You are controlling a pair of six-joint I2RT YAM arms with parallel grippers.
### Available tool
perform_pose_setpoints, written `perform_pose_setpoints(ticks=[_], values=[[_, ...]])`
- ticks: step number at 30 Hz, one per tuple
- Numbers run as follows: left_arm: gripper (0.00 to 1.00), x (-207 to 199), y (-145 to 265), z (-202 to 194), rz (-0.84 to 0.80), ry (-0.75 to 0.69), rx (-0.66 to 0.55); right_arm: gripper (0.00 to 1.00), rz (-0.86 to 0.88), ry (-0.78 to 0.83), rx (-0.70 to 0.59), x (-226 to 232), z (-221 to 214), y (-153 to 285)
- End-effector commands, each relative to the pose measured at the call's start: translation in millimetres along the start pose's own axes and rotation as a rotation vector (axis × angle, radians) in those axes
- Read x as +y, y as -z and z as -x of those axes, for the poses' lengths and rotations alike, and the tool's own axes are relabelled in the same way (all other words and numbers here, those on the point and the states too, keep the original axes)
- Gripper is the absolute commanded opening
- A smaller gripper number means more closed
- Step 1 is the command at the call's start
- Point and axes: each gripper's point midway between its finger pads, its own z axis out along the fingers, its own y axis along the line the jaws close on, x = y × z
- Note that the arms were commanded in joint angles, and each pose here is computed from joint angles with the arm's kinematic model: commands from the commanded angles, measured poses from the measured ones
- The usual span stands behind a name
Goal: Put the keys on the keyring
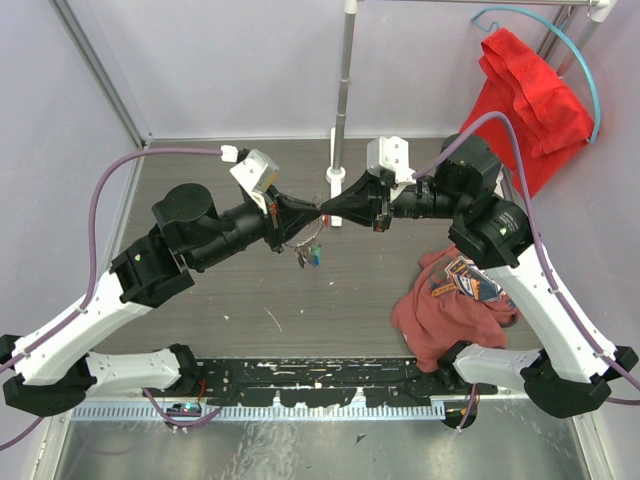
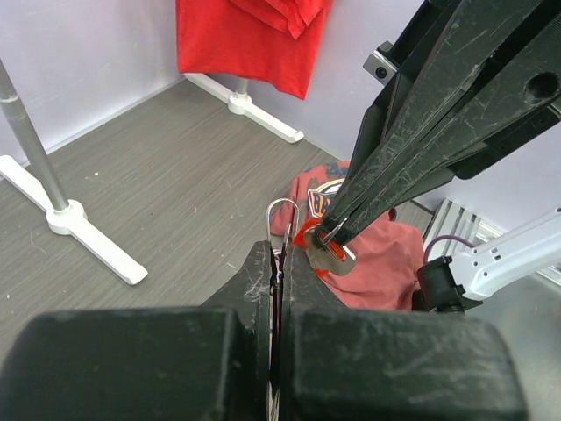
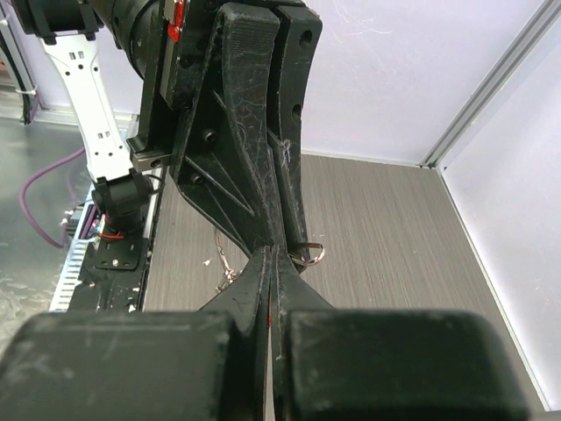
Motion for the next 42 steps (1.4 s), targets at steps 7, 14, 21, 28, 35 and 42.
perform_pose_setpoints(ticks=[7, 14, 21, 28, 35, 42], values=[[0.00, -9, 3, 27, -0.032, 0.009, -0.069, 0.01, -0.041, 0.055, -0.057, -5, 21, 5], [0.00, -10, 2, 27, -0.034, 0.008, -0.067, 0.01, -0.039, 0.046, -0.048, -7, 17, 2], [0.00, -9, 3, 28, -0.032, 0.007, -0.072, 0.01, -0.065, 0.038, -0.035, -12, 12, 1], [0.00, -10, 3, 29, -0.032, 0.006, -0.074, 0.01, -0.077, 0.029, -0.029, -15, 9, 0], [0.00, -10, 1, 29, -0.035, 0.005, -0.072, 0.01, -0.066, 0.022, -0.027, -15, 7, -3], [0.00, -11, 1, 30, -0.038, 0.003, -0.071, 0.01, -0.067, 0.020, -0.025, -16, 5, -5]])
